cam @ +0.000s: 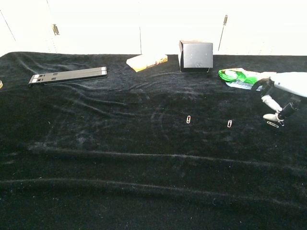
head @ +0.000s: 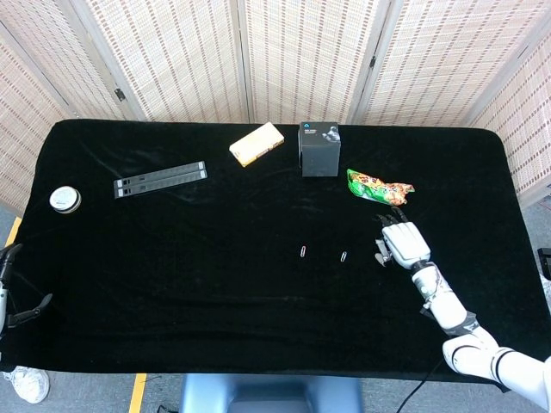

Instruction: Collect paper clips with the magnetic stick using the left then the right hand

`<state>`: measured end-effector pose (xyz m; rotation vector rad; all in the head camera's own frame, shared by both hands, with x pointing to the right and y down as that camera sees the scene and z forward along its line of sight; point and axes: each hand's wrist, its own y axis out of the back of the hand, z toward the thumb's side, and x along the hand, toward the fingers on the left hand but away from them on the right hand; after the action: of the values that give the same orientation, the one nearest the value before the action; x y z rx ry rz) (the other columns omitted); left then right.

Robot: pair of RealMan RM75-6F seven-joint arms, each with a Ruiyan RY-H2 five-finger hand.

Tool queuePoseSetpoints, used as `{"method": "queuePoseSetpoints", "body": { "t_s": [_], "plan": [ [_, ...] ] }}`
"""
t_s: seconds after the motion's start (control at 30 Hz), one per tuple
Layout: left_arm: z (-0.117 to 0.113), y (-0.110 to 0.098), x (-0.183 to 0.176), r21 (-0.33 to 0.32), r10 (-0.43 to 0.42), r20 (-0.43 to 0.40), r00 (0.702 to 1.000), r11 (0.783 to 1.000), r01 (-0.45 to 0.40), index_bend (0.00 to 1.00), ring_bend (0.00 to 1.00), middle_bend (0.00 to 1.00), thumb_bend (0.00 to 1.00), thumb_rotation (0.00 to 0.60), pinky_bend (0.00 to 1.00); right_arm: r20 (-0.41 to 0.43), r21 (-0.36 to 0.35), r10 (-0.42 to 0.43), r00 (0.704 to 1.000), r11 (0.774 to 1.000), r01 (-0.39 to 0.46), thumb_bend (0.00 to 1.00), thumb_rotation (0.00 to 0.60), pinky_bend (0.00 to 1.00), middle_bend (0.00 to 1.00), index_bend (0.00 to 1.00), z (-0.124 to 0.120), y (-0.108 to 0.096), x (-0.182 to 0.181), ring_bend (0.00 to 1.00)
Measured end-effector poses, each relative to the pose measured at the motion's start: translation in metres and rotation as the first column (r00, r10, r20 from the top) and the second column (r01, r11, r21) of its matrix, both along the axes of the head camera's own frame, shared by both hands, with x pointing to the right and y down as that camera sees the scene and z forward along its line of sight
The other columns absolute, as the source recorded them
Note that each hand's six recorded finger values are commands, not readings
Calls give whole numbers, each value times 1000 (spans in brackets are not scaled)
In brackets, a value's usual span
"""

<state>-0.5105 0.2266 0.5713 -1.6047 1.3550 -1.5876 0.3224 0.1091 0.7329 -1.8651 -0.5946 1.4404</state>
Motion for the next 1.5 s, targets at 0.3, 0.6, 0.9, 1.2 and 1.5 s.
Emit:
{"method": "queuePoseSetpoints", "body": {
  "t_s": [0.3, 0.6, 0.9, 1.2, 1.5],
  "plan": [
    [2, -1, -1, -5, -4, 4, 1000, 1000, 4, 0, 140, 71, 296, 600, 149, -24, -16, -5, 1000, 1000, 5, 329, 600, 0, 215, 806, 9, -1, 1, 190],
    [2, -2, -3, -3, -10, 3, 1000, 1000, 10, 0, 140, 71, 296, 600, 149, -25, -26, -13, 1000, 1000, 13, 330, 600, 0, 215, 806, 17, -2, -4, 189],
    [2, -2, -3, -3, -10, 2, 1000, 1000, 10, 0, 141, 71, 296, 600, 149, -22, -22, -17, 1000, 1000, 16, 330, 600, 0, 215, 806, 15, -3, -4, 189],
    [1, -1, -2, 1, -8, 3, 1000, 1000, 8, 0, 141, 71, 296, 600, 150, 21, 84, -30, 999, 996, 28, 330, 600, 0, 215, 806, -20, -8, -5, 190],
    [-2, 0, 1, 15, 1, 5, 1000, 1000, -1, 0, 141, 71, 296, 600, 150, -6, 187, -80, 997, 979, 80, 329, 600, 0, 215, 806, -75, 13, 2, 190]
  ]
}}
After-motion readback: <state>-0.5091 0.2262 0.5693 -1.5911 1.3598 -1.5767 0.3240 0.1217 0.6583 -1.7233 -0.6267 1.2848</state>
